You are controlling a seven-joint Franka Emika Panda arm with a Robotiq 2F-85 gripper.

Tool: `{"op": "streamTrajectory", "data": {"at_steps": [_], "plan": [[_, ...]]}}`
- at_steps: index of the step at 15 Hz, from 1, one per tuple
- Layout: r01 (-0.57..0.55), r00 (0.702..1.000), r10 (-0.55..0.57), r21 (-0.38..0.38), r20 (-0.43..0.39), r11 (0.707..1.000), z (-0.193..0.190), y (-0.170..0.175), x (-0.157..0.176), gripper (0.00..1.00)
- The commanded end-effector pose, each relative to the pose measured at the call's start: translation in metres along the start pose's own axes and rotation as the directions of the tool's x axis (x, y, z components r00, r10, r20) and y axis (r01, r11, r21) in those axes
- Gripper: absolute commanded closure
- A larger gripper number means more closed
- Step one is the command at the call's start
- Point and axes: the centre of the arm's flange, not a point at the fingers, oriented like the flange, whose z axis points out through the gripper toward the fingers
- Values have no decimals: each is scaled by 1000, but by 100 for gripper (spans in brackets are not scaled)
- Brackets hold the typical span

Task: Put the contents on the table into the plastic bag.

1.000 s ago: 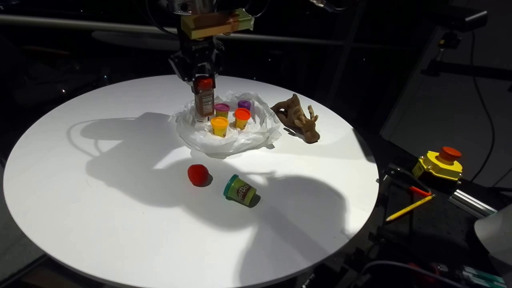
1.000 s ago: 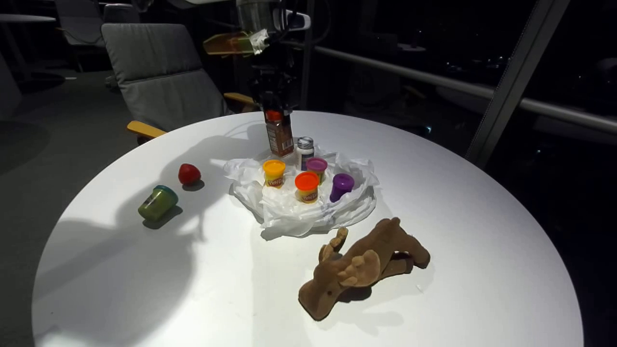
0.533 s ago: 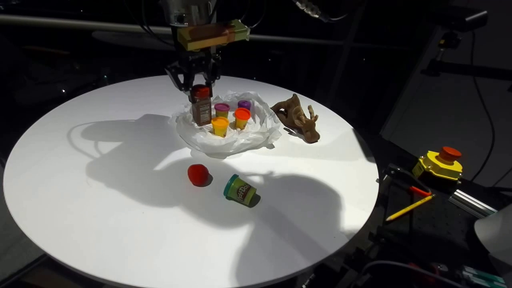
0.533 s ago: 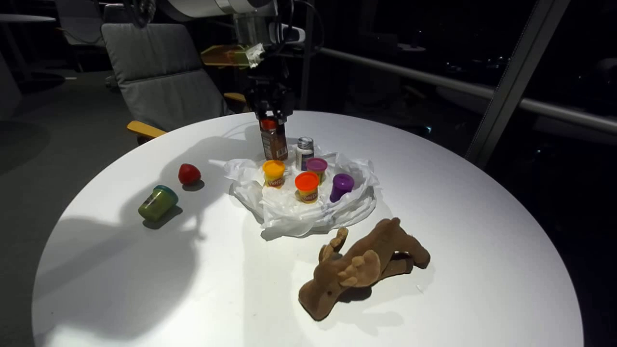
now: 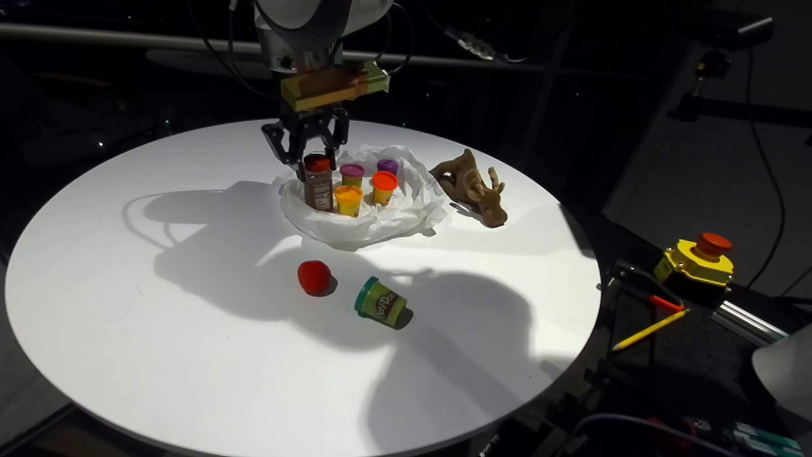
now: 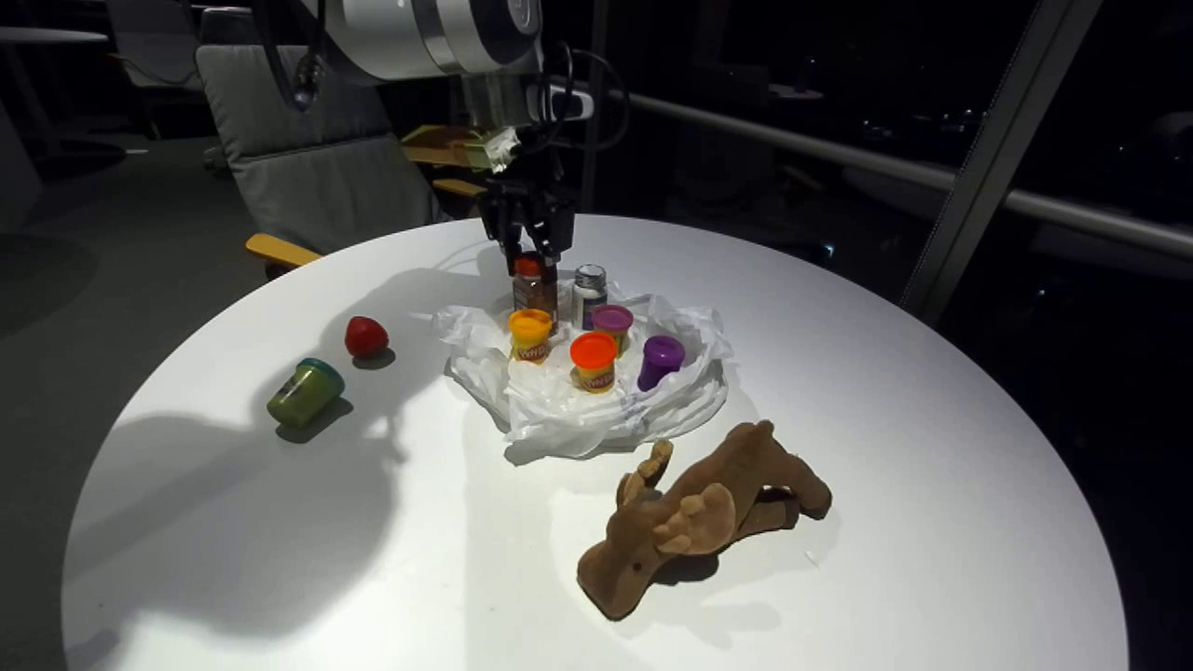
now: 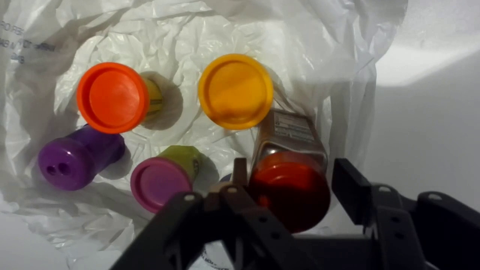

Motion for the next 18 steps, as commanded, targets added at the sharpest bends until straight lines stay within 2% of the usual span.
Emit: {"op": "streamTrajectory", "data": {"at_steps": [1, 2, 3, 6, 10, 15, 16, 18], "plan": [[-6, 999, 8, -46, 33, 999, -29, 6, -6, 8], [7, 998, -3, -61, 65, 998, -36, 8, -12, 1], [17, 995, -9, -78, 103, 997, -47, 7, -24, 0], [86, 978, -61, -118, 200, 989, -63, -4, -64, 0], [188, 956, -147, -148, 253, 971, -62, -34, -114, 1], [330, 925, -276, -190, 261, 925, -28, -71, -158, 0], [349, 921, -301, -183, 248, 919, -23, -77, -165, 0], [343, 933, -317, -154, 167, 927, -16, -86, -170, 0]]}}
